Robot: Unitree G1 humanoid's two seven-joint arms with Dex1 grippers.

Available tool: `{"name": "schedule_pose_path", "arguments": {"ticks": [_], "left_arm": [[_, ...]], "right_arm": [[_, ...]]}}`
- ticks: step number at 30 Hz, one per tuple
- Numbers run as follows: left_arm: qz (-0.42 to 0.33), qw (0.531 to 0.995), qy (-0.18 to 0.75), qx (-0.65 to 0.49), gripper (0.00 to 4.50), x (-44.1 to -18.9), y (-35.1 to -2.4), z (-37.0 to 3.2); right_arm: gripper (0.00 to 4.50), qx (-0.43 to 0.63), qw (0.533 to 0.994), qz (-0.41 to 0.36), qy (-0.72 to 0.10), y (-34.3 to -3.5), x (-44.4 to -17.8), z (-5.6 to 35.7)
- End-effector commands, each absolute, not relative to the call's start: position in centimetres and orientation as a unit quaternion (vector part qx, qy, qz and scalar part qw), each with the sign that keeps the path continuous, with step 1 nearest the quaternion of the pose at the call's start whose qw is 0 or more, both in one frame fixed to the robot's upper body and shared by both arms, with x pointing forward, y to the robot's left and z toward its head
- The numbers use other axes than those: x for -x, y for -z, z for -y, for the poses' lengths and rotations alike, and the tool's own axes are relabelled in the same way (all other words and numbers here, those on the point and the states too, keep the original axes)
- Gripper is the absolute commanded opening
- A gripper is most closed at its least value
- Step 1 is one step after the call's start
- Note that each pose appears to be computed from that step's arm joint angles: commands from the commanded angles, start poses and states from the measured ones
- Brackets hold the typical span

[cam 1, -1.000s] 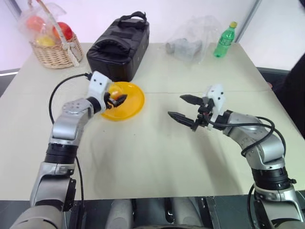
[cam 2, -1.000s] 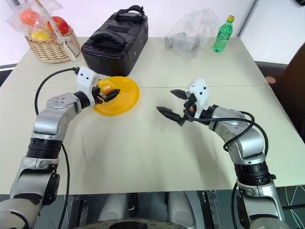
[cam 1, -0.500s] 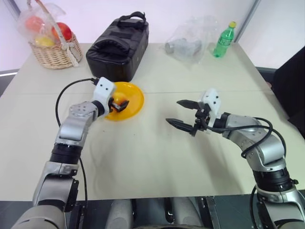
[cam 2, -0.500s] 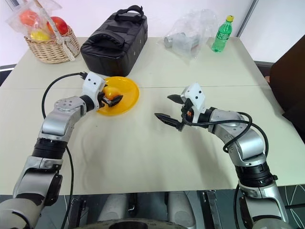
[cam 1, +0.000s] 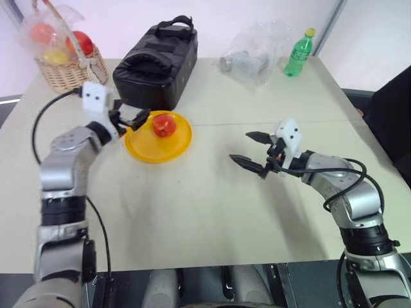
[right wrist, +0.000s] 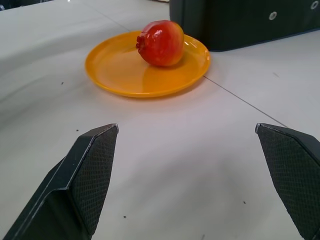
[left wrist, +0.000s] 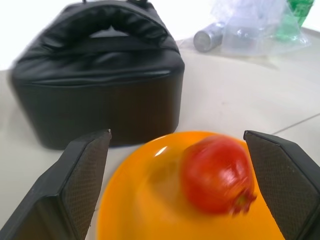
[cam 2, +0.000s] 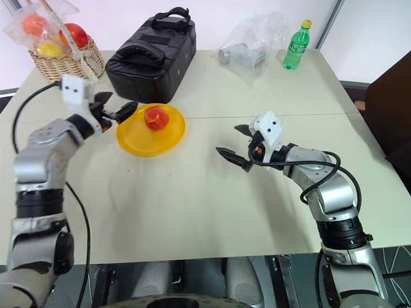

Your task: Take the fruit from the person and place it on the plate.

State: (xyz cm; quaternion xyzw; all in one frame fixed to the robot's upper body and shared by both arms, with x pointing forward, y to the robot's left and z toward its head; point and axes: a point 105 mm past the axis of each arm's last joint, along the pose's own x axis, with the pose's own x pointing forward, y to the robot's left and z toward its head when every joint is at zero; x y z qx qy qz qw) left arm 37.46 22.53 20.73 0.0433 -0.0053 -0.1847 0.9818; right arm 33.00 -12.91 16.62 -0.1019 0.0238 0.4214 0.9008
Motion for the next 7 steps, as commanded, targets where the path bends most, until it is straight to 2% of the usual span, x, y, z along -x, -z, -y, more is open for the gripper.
{"name": "schedule_pose_path", "arguments": {"ticks": [1,7], "left_arm": [[0.023,0.984,0.174,-0.041,4.45,-36.0,-21.5,-23.6],[0.002,0.984,0.168,-0.059,4.45,-33.5,-18.9,-23.9]], "right_arm": [[4.50,0.109,0.911,0.010,-0.398,-17.9,-33.8,13.7],[4.50,0.110,0.919,0.013,-0.377,-17.3,-35.0,14.4]]}}
